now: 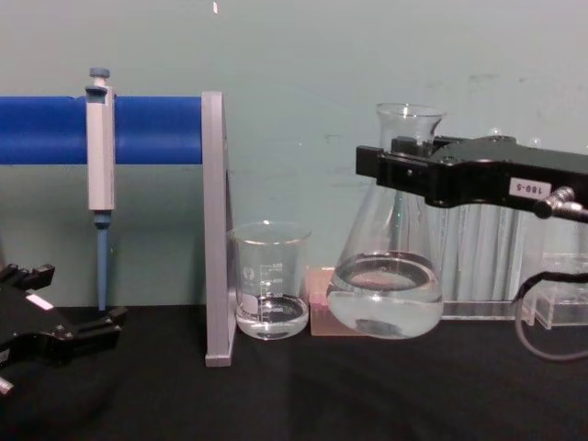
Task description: Grasp the erlenmeyer flask with one hand, shake it three times, then place it back.
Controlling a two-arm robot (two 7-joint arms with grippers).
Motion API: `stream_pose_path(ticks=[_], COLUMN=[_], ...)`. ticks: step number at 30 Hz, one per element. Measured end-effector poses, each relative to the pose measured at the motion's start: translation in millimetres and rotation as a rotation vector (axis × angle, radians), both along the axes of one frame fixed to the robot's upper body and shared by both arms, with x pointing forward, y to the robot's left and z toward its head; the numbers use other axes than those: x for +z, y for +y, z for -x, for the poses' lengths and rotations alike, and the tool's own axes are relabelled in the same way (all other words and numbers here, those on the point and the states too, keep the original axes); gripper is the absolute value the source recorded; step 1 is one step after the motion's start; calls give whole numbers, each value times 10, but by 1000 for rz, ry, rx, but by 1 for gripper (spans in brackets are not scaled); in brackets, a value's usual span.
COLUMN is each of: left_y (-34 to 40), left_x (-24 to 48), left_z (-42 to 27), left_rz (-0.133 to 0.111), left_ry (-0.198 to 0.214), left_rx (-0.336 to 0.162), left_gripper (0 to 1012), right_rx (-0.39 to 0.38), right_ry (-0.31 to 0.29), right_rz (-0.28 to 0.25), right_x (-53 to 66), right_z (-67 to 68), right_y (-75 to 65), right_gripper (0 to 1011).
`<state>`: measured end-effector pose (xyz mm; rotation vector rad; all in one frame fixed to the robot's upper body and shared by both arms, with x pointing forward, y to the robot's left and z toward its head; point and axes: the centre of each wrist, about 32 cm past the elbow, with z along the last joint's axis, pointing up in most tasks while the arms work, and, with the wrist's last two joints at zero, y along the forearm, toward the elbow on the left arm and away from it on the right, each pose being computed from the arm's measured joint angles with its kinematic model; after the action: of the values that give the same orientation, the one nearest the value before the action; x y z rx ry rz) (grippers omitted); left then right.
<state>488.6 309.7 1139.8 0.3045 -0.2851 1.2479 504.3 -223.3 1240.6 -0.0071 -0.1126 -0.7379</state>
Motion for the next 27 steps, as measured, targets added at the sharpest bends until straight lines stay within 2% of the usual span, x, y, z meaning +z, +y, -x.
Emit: stream_pose_path(ticks=[27], left_y=[0], left_x=[0], left_z=[0], left_rz=[0], left_ry=[0], left_rx=[0], left_gripper=[1001], right_rx=[7], right_ry=[12], right_rz=[-1], right_x=[-17], right_z=[-22], right_y=[19], right_gripper=[457])
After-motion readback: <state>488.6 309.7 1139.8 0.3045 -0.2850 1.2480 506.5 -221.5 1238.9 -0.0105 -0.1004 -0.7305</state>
